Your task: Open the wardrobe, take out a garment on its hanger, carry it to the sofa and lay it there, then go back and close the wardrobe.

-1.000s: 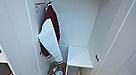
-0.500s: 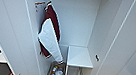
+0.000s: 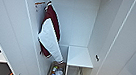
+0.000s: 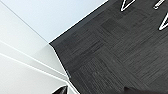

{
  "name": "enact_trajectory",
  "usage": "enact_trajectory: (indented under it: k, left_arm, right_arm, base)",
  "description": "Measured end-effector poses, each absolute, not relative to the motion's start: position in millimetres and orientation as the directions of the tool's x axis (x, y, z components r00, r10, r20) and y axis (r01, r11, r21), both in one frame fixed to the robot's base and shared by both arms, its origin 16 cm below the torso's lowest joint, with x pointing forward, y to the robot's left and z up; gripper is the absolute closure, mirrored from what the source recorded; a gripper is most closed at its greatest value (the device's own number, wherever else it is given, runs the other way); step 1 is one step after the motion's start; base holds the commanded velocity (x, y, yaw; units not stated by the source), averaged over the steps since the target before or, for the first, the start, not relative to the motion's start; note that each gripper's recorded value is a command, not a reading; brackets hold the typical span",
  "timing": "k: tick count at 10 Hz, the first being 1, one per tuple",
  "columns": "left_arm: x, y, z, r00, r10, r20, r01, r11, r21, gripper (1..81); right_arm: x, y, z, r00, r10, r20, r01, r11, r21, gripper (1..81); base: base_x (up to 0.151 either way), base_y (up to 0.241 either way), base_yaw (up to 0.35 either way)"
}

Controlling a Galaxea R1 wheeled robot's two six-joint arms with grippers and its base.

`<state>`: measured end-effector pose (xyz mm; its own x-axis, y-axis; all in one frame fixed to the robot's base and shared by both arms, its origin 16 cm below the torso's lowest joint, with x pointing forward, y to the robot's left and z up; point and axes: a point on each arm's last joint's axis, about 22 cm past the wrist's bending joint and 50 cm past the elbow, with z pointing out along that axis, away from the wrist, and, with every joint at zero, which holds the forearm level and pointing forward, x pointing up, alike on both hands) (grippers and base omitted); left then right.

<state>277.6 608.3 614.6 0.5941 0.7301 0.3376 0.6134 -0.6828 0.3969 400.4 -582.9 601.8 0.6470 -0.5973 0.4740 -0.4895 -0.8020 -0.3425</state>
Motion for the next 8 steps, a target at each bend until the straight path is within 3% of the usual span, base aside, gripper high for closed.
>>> enact_trajectory:
  k: [3, 6, 8]
  left_arm:
    - [368, 612, 657, 0.498, 0.777, 0.385, 0.594, -0.629, 0.502, 1.0]
    - [435, 589, 677, 0.482, 0.793, 0.374, 0.586, -0.609, 0.535, 1.0]
    - [472, 530, 668, 0.515, 0.793, 0.325, 0.563, -0.599, 0.569, 1.0]
  right_arm:
    - [436, -577, 629, 0.583, -0.674, 0.453, -0.514, -0.738, -0.436, 1.0]
    - [473, -551, 646, 0.521, -0.752, 0.403, -0.528, -0.655, -0.54, 1.0]
    - [481, -529, 639, 0.523, -0.766, 0.375, -0.528, -0.636, -0.563, 1.0]
  base:
    - [0.0, 0.0, 0.0]
    - [0.0, 0.0, 0.0]
    - [0.0, 0.0, 0.0]
